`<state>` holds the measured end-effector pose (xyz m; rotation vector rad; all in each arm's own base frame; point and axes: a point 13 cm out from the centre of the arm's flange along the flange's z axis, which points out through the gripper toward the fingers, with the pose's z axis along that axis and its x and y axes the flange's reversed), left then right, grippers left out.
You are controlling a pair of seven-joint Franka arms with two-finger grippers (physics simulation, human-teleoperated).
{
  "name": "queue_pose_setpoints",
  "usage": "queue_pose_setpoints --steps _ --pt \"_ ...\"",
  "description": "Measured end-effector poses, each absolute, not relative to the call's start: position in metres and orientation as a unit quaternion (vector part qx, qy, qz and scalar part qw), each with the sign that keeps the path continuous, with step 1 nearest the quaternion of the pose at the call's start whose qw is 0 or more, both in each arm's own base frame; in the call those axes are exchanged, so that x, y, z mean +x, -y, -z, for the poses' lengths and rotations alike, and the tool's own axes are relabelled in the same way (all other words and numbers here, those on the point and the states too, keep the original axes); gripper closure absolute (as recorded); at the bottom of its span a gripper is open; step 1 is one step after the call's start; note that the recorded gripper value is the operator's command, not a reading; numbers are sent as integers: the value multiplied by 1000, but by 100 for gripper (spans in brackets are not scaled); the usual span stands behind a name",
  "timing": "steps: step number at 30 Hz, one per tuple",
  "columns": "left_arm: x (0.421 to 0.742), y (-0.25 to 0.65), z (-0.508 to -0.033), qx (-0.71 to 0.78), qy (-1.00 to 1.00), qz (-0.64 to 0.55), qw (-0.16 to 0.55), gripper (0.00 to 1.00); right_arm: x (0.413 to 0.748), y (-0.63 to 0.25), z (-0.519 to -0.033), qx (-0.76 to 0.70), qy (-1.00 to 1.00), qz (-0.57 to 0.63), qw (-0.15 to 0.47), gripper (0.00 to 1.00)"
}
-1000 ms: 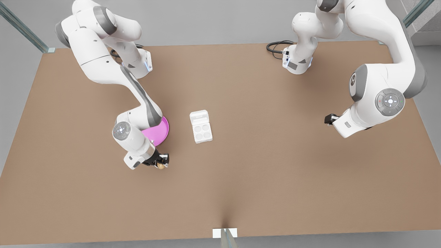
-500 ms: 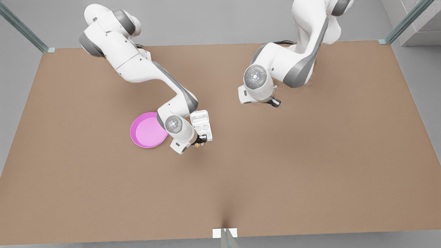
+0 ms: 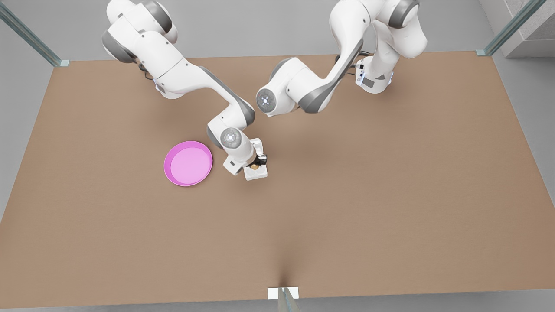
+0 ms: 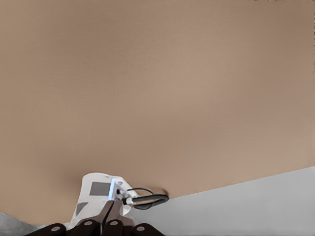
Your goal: Pack egg into the box and close the box lid
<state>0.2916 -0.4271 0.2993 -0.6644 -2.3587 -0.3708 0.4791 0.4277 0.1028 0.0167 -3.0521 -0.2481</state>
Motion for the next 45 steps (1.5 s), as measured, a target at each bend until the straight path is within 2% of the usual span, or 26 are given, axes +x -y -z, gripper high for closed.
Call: queue_pose_setpoints --steps 1,4,6,7,10,12,13,14,15,17,22,26,34,45 --pt "289 430 -297 -246 902 141 326 79 476 -426 -100 1 996 79 40 0" --pt "287 434 -295 -223 908 142 325 79 478 -428 -104 -14 996 83 32 0" --pt "288 435 -295 -208 912 144 323 79 500 -433 -121 -28 995 97 13 0" --pt "288 436 -295 -201 914 145 322 79 524 -435 -139 -39 993 110 -6 0" --pt "279 450 -284 -185 916 144 325 79 646 -390 -229 -86 980 156 -85 0" --pt "265 474 -271 -172 921 128 325 79 709 -334 -315 -107 973 163 -124 0" --pt "261 486 -265 -160 926 116 322 79 728 -280 -366 -120 971 145 -146 0" --pt "260 504 -258 -146 932 102 316 79 732 -201 -407 -144 971 106 -161 0" --pt "260 523 -247 -131 938 88 310 79 718 -137 -436 -163 971 71 -160 0" --pt "259 557 -220 -94 950 65 291 79 691 -72 -455 -178 975 33 -130 0" --pt "284 612 -158 20 974 15 226 79 644 -36 -430 -146 989 -17 -23 0" --pt "319 632 -128 84 983 -15 163 79 619 -23 -424 -129 991 -14 32 0" --pt "353 646 -118 160 980 -44 108 79 594 -18 -419 -89 992 -16 85 0" --pt "390 635 -121 222 971 -48 71 79 586 -11 -418 -50 993 -30 100 0"
